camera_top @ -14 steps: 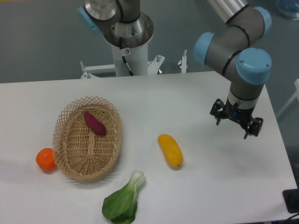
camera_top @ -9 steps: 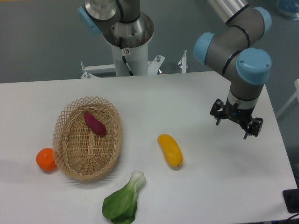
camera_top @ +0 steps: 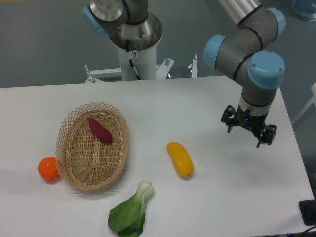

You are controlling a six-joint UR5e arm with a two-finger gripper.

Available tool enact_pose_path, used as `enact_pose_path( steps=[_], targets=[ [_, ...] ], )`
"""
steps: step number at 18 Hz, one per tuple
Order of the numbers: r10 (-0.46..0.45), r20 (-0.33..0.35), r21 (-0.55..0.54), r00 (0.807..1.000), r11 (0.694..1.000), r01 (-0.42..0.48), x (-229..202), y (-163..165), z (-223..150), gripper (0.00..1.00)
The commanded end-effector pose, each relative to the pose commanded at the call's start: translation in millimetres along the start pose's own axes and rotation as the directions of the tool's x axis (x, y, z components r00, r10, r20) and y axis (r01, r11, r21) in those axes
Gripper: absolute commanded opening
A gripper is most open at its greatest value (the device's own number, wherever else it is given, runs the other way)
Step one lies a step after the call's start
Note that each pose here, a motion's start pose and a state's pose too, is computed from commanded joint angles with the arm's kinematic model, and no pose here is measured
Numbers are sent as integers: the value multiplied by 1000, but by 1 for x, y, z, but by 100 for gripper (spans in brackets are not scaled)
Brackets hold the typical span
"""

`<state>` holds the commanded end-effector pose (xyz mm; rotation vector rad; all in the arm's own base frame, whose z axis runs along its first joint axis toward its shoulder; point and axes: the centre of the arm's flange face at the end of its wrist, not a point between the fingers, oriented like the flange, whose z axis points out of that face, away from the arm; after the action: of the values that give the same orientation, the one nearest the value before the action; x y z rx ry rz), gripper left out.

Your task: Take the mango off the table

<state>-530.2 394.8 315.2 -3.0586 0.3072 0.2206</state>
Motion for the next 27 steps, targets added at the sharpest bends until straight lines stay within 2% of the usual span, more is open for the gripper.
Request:
enact_pose_path(
  steps=[2, 4, 7, 9, 15, 21, 27],
  targets=[
    [-38, -2, 12, 999, 999, 38, 7, -12, -6, 100],
    [-141, -13, 24, 990, 990, 141, 21, -23, -12, 100],
    [-274, -69, 42, 959, 960, 277, 45, -47, 0, 100],
    [-327, -92, 25, 940, 943, 331, 56, -58, 8, 100],
    [-333, -162, -30, 929, 942, 333, 95, -57, 44, 100],
    [-360, -181, -48, 915, 933, 358, 104, -75, 58, 100],
    [-439, -169, -68, 882, 898, 434, 98, -95, 69, 100]
  ],
)
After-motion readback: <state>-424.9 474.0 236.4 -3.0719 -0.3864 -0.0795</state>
